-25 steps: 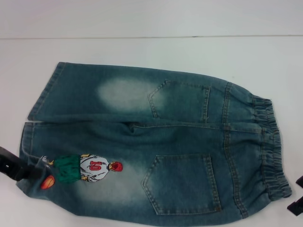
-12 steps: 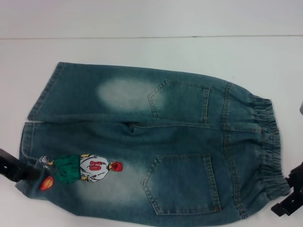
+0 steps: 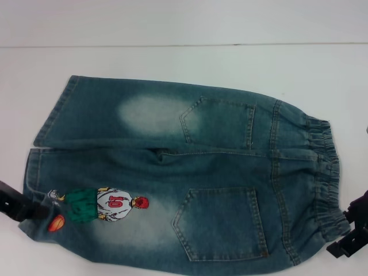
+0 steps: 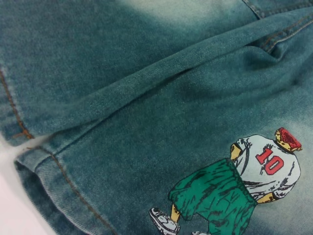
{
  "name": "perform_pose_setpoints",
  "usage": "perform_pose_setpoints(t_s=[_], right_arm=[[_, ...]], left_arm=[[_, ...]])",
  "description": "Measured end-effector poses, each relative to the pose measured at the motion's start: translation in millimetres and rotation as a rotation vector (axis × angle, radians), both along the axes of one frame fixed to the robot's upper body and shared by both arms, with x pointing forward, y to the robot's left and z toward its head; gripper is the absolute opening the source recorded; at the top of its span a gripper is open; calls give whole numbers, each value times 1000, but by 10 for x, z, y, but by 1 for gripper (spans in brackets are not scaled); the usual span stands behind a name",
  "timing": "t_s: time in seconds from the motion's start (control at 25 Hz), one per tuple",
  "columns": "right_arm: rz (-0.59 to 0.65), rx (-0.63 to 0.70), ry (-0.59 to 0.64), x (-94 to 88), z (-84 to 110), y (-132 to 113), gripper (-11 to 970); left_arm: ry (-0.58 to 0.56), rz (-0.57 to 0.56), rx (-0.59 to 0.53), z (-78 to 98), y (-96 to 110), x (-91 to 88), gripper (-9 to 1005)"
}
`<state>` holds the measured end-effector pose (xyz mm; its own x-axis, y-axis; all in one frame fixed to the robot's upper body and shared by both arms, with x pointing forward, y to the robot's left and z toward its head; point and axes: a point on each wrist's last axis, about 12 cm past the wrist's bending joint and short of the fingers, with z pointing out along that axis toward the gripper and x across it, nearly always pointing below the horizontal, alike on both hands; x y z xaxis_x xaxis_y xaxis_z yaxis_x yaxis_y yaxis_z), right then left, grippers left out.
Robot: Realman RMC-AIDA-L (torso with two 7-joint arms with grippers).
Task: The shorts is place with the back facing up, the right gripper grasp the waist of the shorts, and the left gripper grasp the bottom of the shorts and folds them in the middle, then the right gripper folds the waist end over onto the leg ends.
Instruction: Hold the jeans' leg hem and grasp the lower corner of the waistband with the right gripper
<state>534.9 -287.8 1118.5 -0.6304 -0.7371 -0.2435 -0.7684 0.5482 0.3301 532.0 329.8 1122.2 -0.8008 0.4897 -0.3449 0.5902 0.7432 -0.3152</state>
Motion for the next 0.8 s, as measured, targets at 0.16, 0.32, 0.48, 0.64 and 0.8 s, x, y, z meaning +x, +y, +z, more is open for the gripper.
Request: perform_pose_setpoints(t_s=[0.16, 0.32, 0.48, 0.64, 0.8], right_arm=[[6, 1, -24, 18, 45, -1, 913], [14, 27, -40, 28, 68, 24, 912], [17, 41, -48, 34, 55, 36, 911], [32, 69, -56, 27, 4, 55, 910], [44, 98, -72, -2, -29, 56, 788]], left_arm=[[-1, -2, 0, 4, -6, 6, 54], [-1, -4, -2, 3, -16, 9, 55], [-1, -4, -3, 0, -23, 9, 55], [-3, -2, -3, -1, -24, 12, 55], [-7, 3, 0, 1, -21, 20, 55]])
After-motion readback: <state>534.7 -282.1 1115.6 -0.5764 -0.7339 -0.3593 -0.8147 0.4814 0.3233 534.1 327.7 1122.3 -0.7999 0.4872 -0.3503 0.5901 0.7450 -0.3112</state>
